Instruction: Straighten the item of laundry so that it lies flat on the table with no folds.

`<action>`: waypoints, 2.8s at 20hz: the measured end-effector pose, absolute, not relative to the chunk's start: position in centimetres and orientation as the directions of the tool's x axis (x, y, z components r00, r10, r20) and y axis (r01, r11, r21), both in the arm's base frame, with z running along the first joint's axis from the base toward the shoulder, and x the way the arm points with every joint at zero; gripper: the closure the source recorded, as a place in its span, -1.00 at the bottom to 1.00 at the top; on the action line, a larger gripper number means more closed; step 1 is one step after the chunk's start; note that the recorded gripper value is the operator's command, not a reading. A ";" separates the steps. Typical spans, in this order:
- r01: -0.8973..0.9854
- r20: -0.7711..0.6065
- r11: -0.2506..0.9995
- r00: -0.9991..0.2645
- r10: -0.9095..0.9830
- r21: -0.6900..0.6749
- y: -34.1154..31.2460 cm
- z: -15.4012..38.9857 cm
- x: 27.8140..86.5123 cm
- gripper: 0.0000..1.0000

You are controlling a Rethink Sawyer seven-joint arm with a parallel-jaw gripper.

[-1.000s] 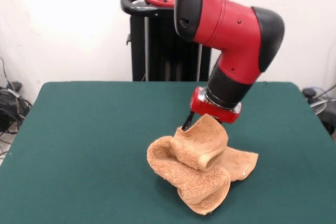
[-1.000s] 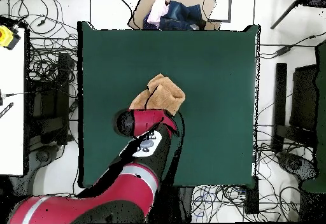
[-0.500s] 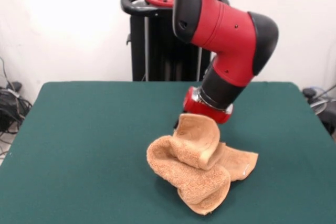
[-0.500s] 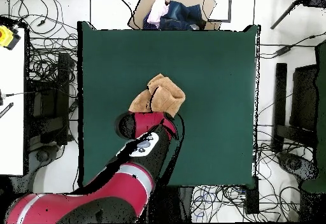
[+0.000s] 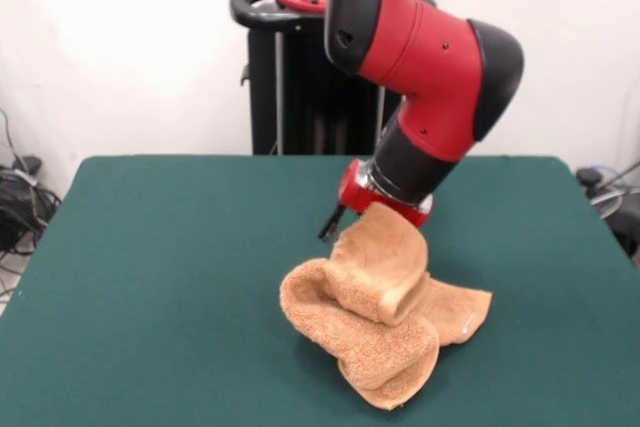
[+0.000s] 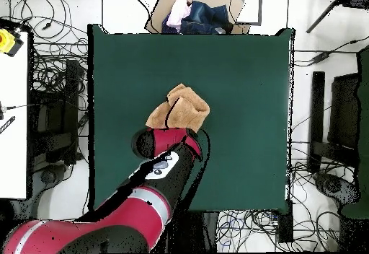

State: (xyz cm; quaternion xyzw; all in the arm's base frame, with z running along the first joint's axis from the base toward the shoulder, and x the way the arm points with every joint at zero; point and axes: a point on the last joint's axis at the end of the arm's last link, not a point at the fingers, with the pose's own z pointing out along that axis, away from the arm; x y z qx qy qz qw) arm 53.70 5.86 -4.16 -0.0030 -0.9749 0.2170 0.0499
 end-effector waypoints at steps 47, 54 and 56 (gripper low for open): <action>0.156 -0.024 0.795 -0.984 0.176 -0.587 -19.5 7.7 45.7 1.00; 0.154 -0.036 0.802 -0.986 0.163 -0.578 -28.7 6.7 37.1 1.00; 0.150 -0.024 0.809 -0.986 0.165 -0.569 -29.6 6.5 35.3 1.00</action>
